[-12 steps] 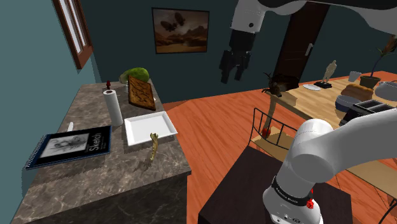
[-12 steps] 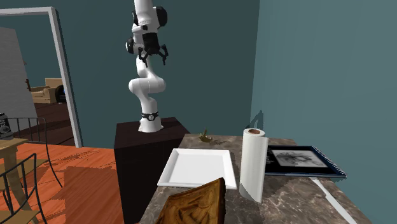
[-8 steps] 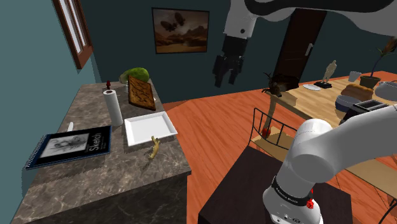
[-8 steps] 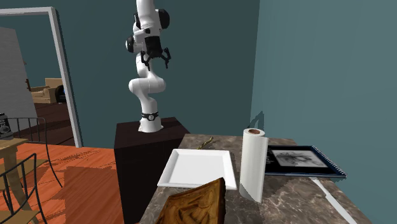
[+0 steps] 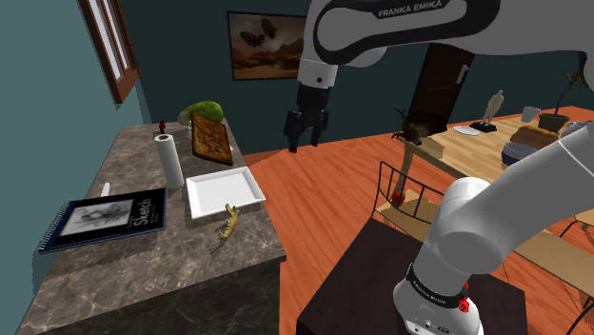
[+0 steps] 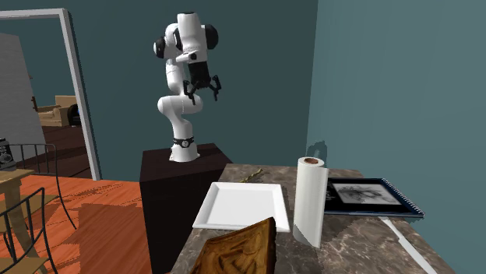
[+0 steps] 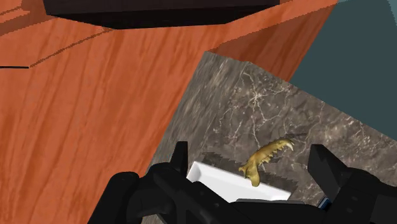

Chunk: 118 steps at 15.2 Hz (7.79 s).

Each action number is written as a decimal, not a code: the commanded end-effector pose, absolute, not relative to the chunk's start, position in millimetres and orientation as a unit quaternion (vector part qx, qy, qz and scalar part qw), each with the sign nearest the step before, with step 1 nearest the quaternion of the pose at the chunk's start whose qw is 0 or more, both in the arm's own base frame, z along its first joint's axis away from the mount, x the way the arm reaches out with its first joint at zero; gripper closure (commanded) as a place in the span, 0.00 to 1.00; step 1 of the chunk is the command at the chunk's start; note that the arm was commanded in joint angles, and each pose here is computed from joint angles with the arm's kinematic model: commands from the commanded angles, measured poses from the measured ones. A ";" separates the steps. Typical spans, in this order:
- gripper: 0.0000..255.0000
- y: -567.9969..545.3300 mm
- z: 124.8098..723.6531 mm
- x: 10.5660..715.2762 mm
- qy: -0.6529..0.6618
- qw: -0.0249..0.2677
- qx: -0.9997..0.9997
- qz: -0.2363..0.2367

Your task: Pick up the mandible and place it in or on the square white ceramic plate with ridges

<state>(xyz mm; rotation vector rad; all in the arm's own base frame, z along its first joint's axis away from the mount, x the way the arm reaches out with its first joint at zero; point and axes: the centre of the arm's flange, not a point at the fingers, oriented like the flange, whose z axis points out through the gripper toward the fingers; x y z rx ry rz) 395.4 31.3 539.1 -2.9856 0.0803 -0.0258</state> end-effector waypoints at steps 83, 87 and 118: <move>1.00 111.9 258.3 597.0 0.176 0.138 -0.974 -0.038; 1.00 111.9 279.4 597.0 0.176 0.138 -0.974 -0.038; 1.00 171.2 252.8 565.0 0.369 0.055 -0.927 -0.035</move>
